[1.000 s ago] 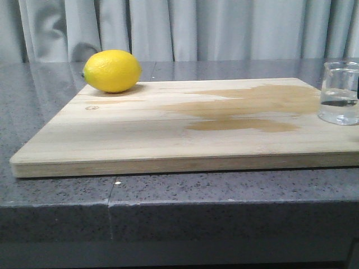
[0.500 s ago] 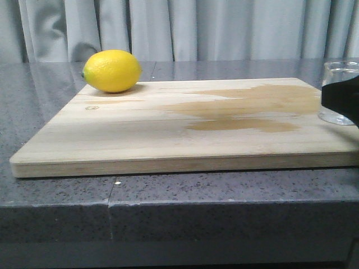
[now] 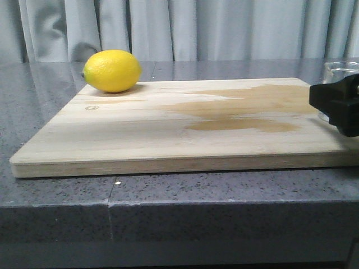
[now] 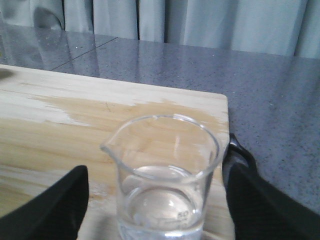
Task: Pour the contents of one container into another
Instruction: 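Reach the right gripper to the glass beaker and grasp it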
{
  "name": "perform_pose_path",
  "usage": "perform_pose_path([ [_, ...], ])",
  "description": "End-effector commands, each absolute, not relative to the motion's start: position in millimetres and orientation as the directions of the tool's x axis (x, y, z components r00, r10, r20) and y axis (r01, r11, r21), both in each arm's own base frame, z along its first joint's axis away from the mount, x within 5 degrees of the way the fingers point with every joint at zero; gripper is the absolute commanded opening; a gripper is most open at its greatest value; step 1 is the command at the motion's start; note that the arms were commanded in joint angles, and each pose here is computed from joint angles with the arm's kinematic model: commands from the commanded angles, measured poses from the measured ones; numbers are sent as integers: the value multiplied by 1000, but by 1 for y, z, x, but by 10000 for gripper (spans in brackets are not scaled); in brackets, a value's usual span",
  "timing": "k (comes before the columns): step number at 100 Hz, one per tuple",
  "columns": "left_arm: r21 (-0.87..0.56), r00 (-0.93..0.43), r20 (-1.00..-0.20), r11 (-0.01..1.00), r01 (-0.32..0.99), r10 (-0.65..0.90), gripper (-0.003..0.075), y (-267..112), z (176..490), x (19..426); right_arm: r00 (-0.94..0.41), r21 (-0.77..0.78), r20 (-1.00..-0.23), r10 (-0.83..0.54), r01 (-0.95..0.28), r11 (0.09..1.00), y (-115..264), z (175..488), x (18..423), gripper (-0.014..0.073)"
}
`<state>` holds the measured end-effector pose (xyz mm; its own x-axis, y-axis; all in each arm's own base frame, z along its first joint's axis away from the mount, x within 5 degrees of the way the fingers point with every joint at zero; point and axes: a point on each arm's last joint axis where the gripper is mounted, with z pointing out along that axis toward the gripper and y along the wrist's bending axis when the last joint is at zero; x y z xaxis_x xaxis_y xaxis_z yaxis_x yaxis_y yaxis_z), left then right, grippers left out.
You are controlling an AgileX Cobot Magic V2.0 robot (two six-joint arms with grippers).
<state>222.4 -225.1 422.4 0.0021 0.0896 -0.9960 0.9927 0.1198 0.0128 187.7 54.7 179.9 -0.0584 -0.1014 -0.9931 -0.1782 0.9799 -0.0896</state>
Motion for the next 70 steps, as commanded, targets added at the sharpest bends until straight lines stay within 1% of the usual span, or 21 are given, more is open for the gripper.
perform_pose_path([
  [1, 19, 19, -1000, 112, 994, -6, -20, -219, 449, 209, 82, -91, -994, -78, -171, 981, 58, 195, 193, 516],
  [24, 20, 21, -1000, 112, 994, -4, -20, -219, 449, 210, 126, -99, -989, -79, -160, 982, 58, 194, 196, 516],
  [70, 21, 22, -1000, 97, 995, -1, -20, -219, 449, 208, 116, -102, -990, -85, -154, 983, 59, 190, 200, 516],
])
